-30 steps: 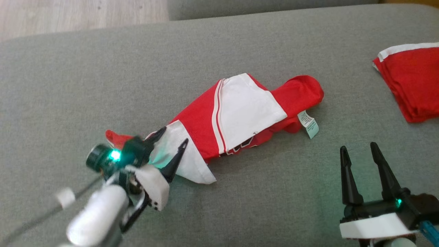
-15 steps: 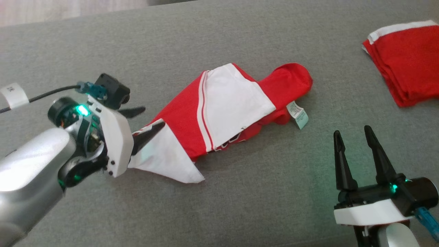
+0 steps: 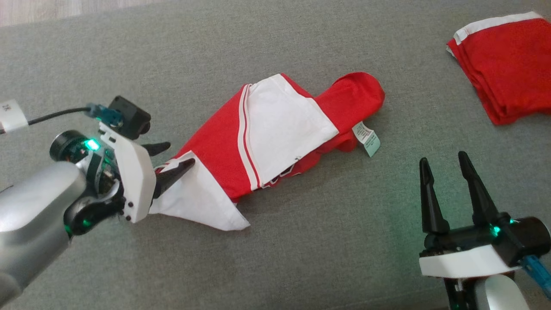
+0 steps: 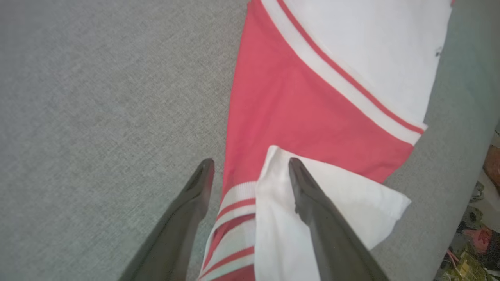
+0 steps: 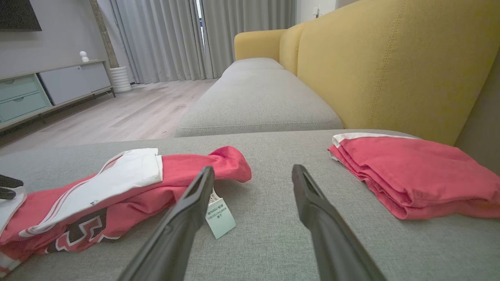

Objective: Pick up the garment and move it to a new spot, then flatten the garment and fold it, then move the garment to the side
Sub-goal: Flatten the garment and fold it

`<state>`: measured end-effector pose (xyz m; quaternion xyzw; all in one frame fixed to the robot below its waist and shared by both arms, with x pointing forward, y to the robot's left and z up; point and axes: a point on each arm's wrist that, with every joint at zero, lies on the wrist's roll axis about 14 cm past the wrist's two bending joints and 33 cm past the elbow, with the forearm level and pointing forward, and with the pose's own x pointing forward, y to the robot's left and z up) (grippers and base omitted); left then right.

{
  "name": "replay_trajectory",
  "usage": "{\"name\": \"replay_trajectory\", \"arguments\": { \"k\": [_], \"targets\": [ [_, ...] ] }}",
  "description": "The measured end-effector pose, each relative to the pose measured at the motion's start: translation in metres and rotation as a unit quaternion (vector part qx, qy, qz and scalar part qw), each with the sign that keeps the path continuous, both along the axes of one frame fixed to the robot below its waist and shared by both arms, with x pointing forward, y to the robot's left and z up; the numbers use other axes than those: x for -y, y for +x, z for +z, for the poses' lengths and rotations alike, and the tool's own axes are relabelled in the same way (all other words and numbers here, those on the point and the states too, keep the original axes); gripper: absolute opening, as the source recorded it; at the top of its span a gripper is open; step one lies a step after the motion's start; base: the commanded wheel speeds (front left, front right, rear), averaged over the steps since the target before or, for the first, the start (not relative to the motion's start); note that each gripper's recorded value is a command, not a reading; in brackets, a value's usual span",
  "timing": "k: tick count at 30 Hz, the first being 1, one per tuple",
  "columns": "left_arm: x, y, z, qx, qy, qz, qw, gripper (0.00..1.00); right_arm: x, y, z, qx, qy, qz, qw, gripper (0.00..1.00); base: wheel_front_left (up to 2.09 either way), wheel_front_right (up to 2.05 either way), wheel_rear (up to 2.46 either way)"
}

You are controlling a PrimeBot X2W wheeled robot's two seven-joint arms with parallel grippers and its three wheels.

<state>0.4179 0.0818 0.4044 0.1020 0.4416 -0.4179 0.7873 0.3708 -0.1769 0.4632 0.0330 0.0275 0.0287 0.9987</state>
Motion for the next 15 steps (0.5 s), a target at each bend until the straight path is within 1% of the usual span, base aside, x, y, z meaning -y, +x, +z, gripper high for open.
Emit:
{"name": "replay_trajectory", "arguments": {
  "k": [9, 15],
  "targets": [
    [0.0041, -0.005, -0.0019, -0.027, -0.017, 0.008, 0.999, 1.0, 0.001, 0.0003, -0.0011, -0.002, -0.001, -0.001, 1.0, 1.0, 0.0, 0.0, 0.0],
    [0.0085, -0.0064, -0.0009, -0.031, -0.024, 0.005, 0.999, 1.0, 0.0006, 0.0002, -0.0019, -0.003, -0.001, -0.001, 1.0, 1.0, 0.0, 0.0, 0.0]
  ]
}}
